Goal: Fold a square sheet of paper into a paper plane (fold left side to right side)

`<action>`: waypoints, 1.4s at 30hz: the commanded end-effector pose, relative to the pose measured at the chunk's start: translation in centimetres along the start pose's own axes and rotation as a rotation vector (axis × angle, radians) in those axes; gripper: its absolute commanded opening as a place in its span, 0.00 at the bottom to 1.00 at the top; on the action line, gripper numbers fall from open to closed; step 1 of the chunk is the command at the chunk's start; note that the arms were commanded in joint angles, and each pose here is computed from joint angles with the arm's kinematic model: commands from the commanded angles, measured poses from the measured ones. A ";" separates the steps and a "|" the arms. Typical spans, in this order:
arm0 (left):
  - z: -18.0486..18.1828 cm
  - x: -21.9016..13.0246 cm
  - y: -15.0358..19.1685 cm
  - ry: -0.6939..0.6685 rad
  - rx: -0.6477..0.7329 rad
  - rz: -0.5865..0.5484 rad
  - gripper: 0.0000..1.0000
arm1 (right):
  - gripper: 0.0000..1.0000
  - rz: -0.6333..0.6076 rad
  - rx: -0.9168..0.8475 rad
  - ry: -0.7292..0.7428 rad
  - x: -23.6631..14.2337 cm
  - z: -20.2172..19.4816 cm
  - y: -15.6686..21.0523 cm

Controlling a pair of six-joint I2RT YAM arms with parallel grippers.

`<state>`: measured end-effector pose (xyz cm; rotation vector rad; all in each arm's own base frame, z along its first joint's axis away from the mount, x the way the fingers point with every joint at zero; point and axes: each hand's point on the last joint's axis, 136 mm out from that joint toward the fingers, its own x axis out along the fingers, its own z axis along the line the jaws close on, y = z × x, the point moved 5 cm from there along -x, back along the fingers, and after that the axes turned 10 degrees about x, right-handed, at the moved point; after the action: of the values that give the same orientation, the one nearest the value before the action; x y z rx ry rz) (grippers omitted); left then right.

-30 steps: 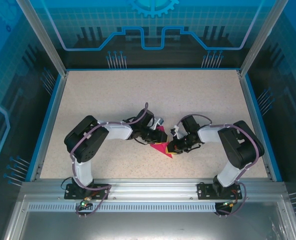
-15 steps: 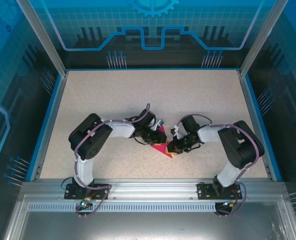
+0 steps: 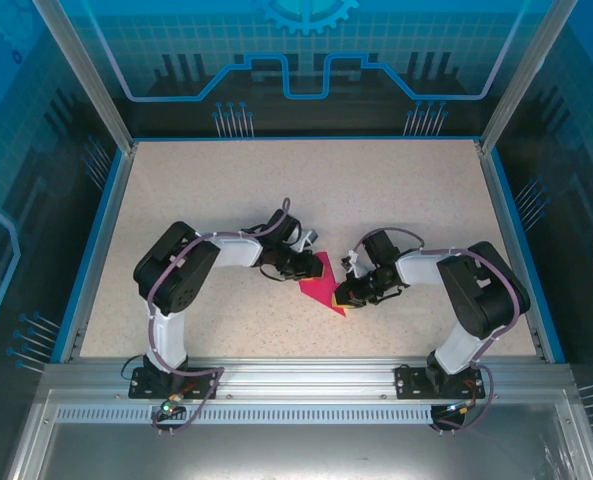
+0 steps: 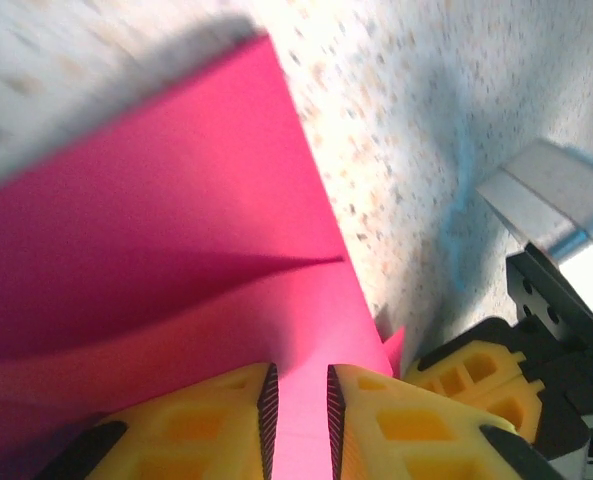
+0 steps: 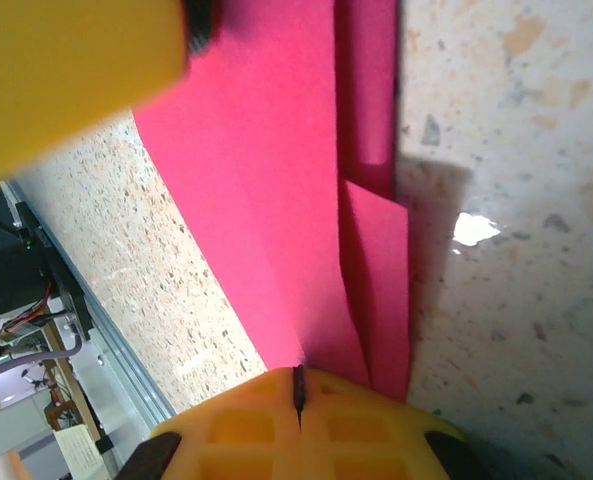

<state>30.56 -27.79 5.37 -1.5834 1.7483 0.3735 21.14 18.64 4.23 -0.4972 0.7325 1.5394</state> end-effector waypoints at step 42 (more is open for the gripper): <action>-0.5 -6.4 -0.5 0.112 -0.124 -0.194 0.49 | 0.81 -0.597 -0.209 -0.025 -10.4 5.1 -1.5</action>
<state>30.36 -21.93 9.86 -1.8429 1.6182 0.3617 23.87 16.34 14.11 -0.7519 0.3686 1.1614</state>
